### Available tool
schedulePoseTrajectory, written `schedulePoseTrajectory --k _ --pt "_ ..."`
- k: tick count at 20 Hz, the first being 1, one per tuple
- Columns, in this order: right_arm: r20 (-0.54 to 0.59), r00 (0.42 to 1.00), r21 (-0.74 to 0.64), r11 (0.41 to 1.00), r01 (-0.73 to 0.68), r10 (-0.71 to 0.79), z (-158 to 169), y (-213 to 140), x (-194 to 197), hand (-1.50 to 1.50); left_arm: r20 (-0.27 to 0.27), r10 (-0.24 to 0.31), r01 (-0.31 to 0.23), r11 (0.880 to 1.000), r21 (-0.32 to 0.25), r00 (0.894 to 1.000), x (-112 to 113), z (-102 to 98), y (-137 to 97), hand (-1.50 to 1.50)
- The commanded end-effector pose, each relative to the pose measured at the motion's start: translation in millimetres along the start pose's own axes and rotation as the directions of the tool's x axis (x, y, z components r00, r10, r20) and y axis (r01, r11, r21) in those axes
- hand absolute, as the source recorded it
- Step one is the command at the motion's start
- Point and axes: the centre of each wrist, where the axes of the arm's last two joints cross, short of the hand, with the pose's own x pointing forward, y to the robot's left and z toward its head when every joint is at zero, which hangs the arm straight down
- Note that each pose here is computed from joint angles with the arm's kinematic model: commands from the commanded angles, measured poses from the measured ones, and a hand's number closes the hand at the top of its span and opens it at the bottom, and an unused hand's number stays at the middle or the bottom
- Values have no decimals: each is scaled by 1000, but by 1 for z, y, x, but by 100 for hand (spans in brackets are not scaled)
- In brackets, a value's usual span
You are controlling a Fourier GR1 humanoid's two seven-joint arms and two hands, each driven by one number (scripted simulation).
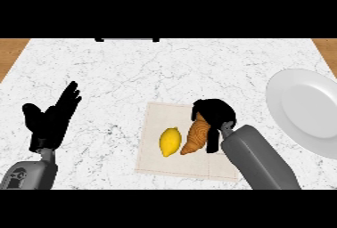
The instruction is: Pick the croissant from the placemat and place it in the plate
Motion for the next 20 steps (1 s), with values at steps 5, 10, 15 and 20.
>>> schedulePoseTrajectory --k 5,10,15,20 --pt "62 997 5 999 50 -51 -1 16 28 150 10 -1 1 1000 5 1000 10 -7 -21 0" --pt "73 997 -230 973 -10 28 25 14 16 150 5 -3 3 1000 8 1000 -2 0 -3 0" --pt "204 977 -352 927 125 -54 80 37 1 150 -3 -1 1 999 42 1000 -9 -1 -12 0" --pt "191 980 -691 700 178 -61 115 -6 -18 150 -8 6 -6 1000 27 1000 2 -2 -6 0"
